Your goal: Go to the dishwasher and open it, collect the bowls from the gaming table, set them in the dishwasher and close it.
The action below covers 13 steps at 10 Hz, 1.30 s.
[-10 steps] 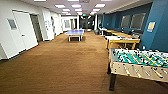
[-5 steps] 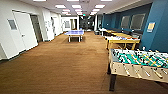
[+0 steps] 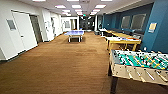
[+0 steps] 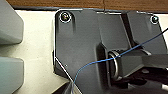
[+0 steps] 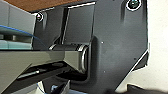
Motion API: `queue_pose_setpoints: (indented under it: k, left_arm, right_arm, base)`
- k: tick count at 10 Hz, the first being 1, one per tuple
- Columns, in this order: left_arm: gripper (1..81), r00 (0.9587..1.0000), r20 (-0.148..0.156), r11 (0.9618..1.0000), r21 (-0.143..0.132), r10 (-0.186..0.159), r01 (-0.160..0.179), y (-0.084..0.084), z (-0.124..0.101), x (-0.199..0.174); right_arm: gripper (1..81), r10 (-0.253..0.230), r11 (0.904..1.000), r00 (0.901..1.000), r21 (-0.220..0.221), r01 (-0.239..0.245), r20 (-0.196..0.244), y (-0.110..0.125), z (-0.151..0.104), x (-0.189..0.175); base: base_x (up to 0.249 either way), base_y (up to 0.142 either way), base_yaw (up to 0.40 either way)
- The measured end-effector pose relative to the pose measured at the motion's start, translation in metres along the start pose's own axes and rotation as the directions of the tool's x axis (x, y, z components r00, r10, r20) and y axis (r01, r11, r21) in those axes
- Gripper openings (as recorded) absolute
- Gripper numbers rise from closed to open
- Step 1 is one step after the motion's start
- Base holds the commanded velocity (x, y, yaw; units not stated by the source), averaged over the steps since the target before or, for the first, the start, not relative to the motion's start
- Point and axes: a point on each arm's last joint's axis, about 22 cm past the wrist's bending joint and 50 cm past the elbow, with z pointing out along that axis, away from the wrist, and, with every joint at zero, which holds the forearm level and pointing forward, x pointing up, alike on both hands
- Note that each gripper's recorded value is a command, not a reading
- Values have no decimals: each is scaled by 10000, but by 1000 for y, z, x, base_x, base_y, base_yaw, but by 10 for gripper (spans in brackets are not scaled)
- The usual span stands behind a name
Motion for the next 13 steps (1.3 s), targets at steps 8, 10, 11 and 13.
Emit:
queue_pose_setpoints:
  k: [8, 10, 11, 13]
  left_arm:
    - [811, 10000, -39, 10000, 3, 8, -8, 0, 0, 3]
    - [811, 10000, -72, 10000, 28, 16, -16, -2, 0, 9]
    - [811, 9999, -165, 10000, -62, 16, -17, 4, 1, 14]
    - [811, 9999, 152, 10000, 10, -67, 67, 0, -1, -13]
  right_arm:
    - [811, -21, 10000, 9999, 38, 21, -100, -3, 1, 8]
    - [811, -51, 10000, 9999, 72, 52, -131, -6, 2, 14]
    - [811, -53, 10000, 9998, -13, 53, -191, 0, 0, 17]
    - [811, 14, 10000, 10000, 36, -15, 83, -5, 3, -7]
  base:
    - [164, 0, 0]
    - [164, 0, 0]
    - [163, 0, 0]
    - [164, 0, 0]
